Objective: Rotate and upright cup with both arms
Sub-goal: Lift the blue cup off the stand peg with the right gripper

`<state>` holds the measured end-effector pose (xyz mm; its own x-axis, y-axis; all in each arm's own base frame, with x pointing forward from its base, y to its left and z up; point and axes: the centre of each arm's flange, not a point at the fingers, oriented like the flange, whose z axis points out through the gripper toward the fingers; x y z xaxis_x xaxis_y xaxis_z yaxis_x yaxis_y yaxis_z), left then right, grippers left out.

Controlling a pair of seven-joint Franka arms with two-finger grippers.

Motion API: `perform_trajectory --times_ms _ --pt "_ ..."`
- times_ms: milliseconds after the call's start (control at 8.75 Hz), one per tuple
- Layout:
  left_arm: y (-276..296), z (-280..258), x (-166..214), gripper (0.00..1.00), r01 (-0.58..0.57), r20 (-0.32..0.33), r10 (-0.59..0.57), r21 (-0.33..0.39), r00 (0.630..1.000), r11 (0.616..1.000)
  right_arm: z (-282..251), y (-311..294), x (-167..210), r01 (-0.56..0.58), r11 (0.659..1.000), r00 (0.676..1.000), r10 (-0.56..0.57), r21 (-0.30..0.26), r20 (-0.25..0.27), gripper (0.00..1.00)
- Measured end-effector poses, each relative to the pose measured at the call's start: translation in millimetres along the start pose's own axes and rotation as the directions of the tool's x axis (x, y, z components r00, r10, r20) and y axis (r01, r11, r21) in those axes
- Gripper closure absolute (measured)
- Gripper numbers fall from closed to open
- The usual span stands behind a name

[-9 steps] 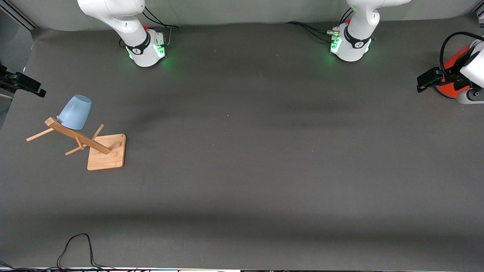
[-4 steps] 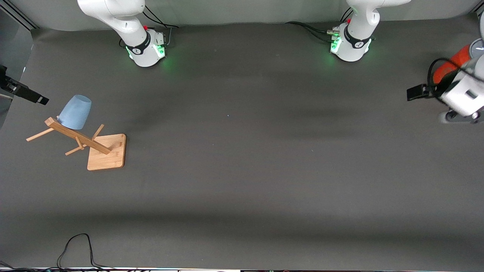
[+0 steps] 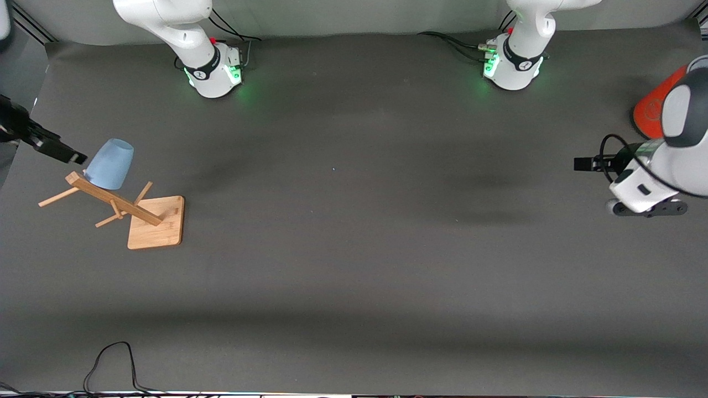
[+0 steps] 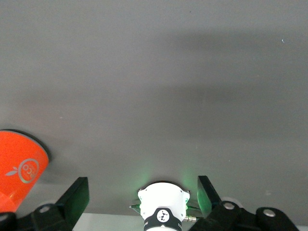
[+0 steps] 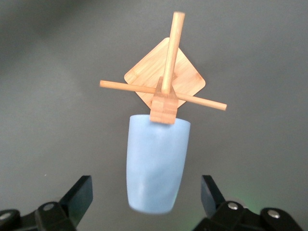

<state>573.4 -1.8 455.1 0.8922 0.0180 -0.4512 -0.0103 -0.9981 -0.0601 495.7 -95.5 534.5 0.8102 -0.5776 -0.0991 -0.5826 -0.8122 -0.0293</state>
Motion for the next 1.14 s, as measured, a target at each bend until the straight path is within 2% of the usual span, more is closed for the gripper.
perform_trajectory --times_ms 457,800,914,1029,1143 --pt "-2 1 19 0.00 0.002 0.002 -0.002 0.007 1.000 1.000 73 9 -3 -0.015 1.000 1.000 0.015 0.010 -0.013 0.00" --pt "-1 2 25 0.00 0.000 -0.002 0.000 0.039 1.000 0.999 85 11 -6 -0.017 1.000 1.000 0.017 0.009 -0.010 0.01" --pt "0 1 25 0.00 -0.002 -0.004 0.002 0.042 1.000 0.999 85 11 -6 -0.018 1.000 1.000 0.018 0.009 -0.010 0.04" --pt "1 1 26 0.00 -0.003 -0.005 0.003 0.044 1.000 0.999 84 11 -6 -0.018 1.000 1.000 0.019 0.012 -0.012 0.18" --pt "1 1 26 0.00 -0.003 -0.005 0.003 0.045 1.000 0.999 83 11 -7 -0.018 1.000 1.000 0.019 0.013 -0.013 0.18"
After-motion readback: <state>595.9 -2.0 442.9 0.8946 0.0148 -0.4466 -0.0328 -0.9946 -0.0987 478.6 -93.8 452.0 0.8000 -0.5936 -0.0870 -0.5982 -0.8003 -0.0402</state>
